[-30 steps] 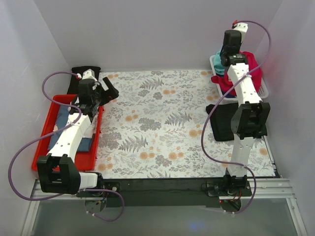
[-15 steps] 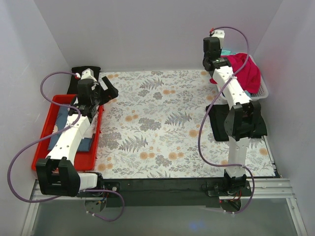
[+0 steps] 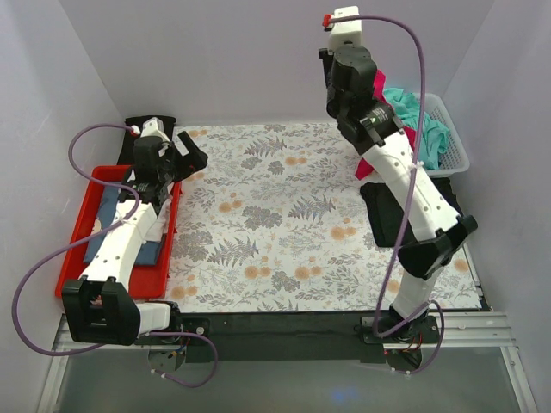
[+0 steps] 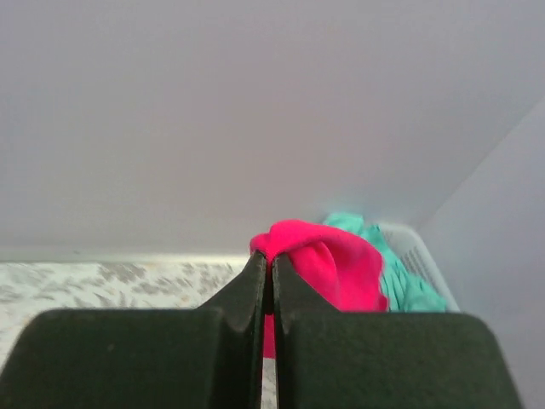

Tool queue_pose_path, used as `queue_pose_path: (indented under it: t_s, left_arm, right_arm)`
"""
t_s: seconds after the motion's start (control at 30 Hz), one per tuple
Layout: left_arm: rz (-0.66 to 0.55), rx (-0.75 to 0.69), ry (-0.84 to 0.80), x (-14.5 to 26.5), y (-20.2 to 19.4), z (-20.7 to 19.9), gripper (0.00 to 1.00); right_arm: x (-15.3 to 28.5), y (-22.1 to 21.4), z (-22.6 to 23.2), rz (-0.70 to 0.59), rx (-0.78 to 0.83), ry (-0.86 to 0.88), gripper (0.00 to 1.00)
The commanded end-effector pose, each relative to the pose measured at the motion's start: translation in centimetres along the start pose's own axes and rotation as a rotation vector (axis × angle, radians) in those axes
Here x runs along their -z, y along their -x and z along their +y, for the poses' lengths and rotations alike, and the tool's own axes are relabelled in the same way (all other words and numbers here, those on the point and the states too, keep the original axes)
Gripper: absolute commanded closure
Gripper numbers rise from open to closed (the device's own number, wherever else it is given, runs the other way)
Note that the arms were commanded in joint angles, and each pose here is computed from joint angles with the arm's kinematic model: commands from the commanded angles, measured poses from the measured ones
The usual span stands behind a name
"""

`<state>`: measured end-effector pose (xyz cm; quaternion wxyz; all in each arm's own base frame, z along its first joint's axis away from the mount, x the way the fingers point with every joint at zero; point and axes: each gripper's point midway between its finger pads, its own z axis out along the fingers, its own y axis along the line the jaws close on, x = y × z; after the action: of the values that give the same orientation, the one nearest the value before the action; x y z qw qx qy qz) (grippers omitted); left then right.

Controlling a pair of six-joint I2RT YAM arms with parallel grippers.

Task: Fold and stack the t-shirts
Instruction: Move the tshirt to the center of the board

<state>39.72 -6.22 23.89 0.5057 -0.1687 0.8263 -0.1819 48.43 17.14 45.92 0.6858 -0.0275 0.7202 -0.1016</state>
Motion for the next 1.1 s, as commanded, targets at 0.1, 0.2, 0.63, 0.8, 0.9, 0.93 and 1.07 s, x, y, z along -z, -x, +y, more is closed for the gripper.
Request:
queue_pose_path:
  t_s: [0.1, 0.2, 0.63, 0.8, 0.9, 0.93, 1.07]
  left_arm:
    - [-0.075, 0.007, -0.093, 2.6, 2.9, -3.0, 0.07]
    - [-0.082, 0.002, -0.092, 3.1, 2.9, -2.9, 0.07]
    - [-0.123, 0.017, -0.051, 6.5, 2.7, -1.8, 0.07]
    - [-0.108, 0.019, -0.026, 7.0, 1.8, -1.1, 0.07]
    - [-0.091, 0.028, -0.031, 6.9, 1.3, -1.1, 0.07]
    - [-0.078, 0.033, -0.031, 6.8, 0.9, -1.0, 0.07]
    - [-0.031, 0.045, -0.056, 6.4, -0.4, -1.2, 0.07]
  right_arm:
    - [15.5, 16.7, 2.2, -0.443, -0.015, 0.068, 0.99]
    - [20.5, 18.3, 4.8, -0.492, 0.005, 0.148, 0.99]
    - [23.2, 11.3, 6.9, -0.444, 0.063, 0.125, 0.99]
    - [18.0, -1.2, 6.2, -0.243, 0.082, 0.012, 0.99]
    - [16.0, -5.5, 3.6, -0.176, 0.078, -0.074, 0.99]
    - [15.4, -8.1, 3.6, -0.147, 0.095, -0.083, 0.99]
    - [12.4, -13.0, 0.5, -0.063, 0.132, -0.199, 0.99]
